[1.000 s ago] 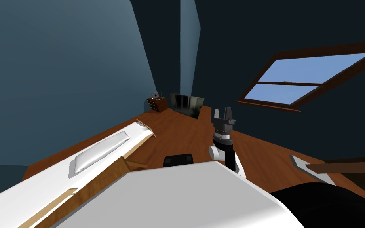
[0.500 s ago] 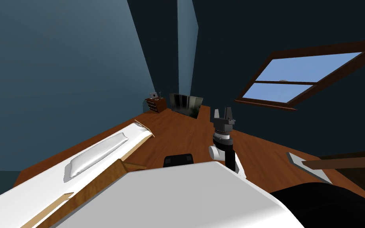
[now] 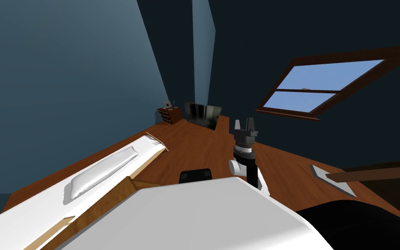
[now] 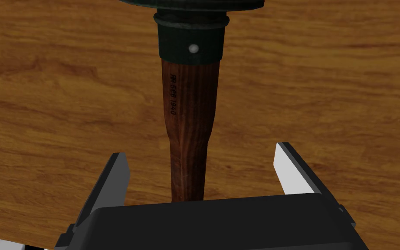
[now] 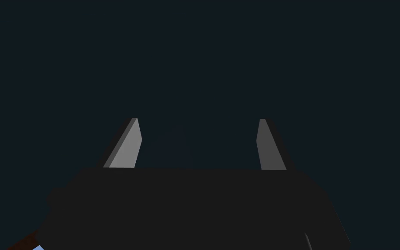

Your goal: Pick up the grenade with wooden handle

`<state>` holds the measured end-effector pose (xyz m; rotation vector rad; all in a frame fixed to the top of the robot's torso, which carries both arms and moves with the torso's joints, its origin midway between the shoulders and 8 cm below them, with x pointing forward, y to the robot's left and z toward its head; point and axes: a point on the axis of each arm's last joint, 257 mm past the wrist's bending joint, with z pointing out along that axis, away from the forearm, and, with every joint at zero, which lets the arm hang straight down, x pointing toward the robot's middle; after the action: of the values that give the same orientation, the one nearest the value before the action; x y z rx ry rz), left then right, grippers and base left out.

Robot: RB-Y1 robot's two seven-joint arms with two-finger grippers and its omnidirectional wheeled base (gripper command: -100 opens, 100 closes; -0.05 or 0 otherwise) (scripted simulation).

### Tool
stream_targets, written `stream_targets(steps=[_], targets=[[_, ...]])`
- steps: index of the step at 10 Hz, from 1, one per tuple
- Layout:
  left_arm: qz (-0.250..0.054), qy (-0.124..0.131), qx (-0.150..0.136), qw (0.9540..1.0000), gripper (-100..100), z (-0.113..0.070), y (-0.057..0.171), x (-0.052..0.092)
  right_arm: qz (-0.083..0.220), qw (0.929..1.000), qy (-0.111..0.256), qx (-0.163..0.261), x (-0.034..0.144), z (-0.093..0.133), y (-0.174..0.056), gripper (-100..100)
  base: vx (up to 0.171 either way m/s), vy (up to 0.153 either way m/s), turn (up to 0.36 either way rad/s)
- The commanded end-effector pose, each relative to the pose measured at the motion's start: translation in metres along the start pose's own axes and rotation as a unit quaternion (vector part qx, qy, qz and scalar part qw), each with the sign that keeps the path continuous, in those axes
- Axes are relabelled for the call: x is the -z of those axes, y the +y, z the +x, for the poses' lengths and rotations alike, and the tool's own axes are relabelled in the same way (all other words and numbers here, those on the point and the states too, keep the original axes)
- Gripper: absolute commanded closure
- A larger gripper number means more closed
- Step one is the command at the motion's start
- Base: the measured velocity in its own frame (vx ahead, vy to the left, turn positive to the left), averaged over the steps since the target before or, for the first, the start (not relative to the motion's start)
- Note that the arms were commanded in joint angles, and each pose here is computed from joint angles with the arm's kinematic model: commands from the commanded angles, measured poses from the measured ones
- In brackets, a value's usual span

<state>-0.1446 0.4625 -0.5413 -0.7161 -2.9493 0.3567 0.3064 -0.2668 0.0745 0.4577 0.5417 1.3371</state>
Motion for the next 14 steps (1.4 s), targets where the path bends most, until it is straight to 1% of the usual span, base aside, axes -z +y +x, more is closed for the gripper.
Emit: stream_targets(steps=[1,7,8,9,10,11,12,13,14], targets=[[0.0,-0.002,0.005,1.0,-100,-0.001,0.0,0.0,0.0,1.0,0.0,0.0,0.0,0.0,0.0,0,0.0,0.0,0.0],[0.0,-0.002,0.005,1.0,-100,-0.001,0.0,0.0,0.0,1.0,0.0,0.0,0.0,0.0,0.0,0,0.005,-0.007,-0.02],[0.0,-0.005,0.008,1.0,-100,0.005,-0.007,-0.006,0.0,1.0,0.0,0.0,0.0,0.0,0.0,0,0.03,-0.001,-0.085],[0.001,-0.007,0.02,0.9998,-100,0.011,-0.015,-0.011,0.0,1.0,0.0,0.0,0.0,0.0,0.0,0,0.056,0.012,-0.12],[0.001,-0.007,0.012,0.9999,-100,0.011,-0.015,-0.011,0.0,1.0,0.0,0.0,0.0,0.0,0.0,0,0.047,0.016,-0.033],[0.001,-0.009,0.018,0.9998,-100,0.018,-0.024,-0.016,0.0,1.0,0.0,0.0,0.0,0.0,0.0,0,0.039,0.018,-0.057],[0.001,-0.009,0.016,0.9998,-100,0.018,-0.024,-0.016,0.0,1.0,0.0,0.0,0.0,0.0,0.0,0,0.029,0.013,-0.042],[0.0,-0.011,0.022,0.9997,-100,0.026,-0.033,-0.021,0.0,1.0,0.0,0.0,0.0,0.0,0.0,0,0.036,0.006,-0.089],[0.0,-0.012,0.034,0.9993,-100,0.033,-0.042,-0.025,0.0,1.0,0.0,0.0,0.0,0.0,0.0,0,0.054,0.014,-0.125]])
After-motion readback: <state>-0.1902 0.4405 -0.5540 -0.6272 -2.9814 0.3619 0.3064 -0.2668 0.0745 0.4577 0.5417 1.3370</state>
